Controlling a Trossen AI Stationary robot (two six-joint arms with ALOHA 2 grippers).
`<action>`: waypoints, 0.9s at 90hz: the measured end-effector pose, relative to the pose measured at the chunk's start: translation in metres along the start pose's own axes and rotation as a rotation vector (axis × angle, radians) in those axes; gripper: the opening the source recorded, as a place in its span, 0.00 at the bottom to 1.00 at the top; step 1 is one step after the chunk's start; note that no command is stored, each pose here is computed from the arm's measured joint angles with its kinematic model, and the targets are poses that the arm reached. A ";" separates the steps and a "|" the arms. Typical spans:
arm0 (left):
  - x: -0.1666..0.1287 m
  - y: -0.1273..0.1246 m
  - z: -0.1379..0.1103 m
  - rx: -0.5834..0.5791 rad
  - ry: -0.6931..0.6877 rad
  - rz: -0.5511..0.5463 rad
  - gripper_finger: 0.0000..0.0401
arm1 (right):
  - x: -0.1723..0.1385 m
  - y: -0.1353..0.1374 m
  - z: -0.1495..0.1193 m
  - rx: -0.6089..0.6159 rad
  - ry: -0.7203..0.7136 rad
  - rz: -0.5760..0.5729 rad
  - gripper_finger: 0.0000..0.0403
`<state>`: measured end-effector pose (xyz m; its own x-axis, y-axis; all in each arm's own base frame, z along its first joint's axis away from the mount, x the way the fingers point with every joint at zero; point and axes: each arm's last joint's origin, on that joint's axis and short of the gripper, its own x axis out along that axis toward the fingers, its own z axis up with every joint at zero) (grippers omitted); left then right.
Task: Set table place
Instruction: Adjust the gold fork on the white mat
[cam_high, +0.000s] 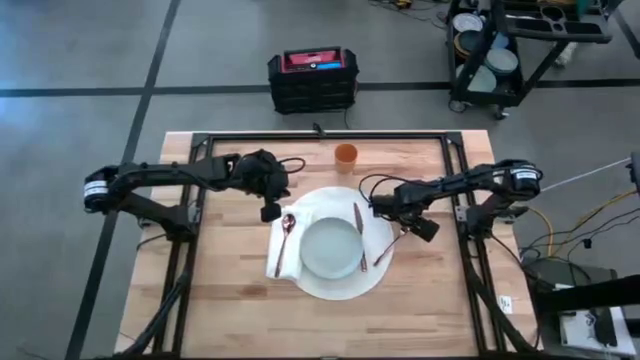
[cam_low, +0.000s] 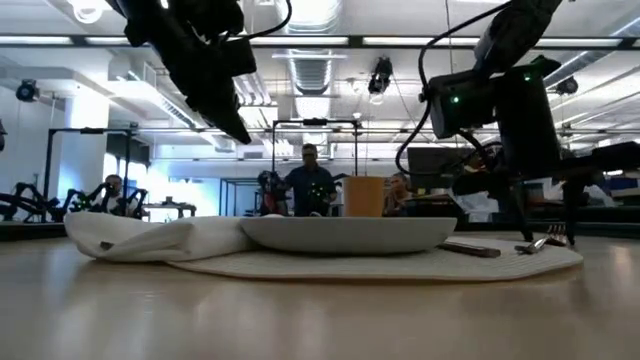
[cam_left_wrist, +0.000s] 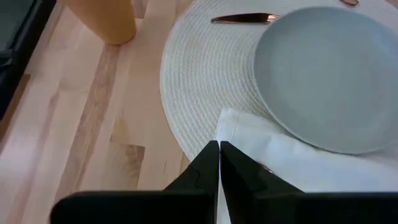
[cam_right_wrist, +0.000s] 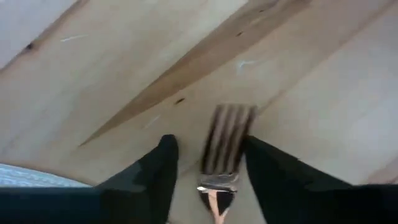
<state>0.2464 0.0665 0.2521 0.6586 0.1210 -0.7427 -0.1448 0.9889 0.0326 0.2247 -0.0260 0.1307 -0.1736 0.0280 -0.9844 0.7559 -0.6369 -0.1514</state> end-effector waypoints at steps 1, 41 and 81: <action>0.000 0.000 0.000 0.000 0.000 0.000 0.00 | 0.000 0.000 0.000 0.000 -0.001 0.000 0.31; 0.000 0.000 0.000 0.001 -0.004 0.000 0.00 | 0.000 0.000 0.001 -0.025 -0.021 0.012 0.17; 0.000 0.000 0.001 -0.022 -0.010 0.001 0.00 | -0.011 -0.004 0.005 -0.097 -0.022 0.075 0.18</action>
<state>0.2471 0.0667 0.2528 0.6660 0.1231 -0.7357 -0.1614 0.9867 0.0190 0.2208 -0.0277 0.1426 -0.1269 -0.0342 -0.9913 0.8246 -0.5591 -0.0863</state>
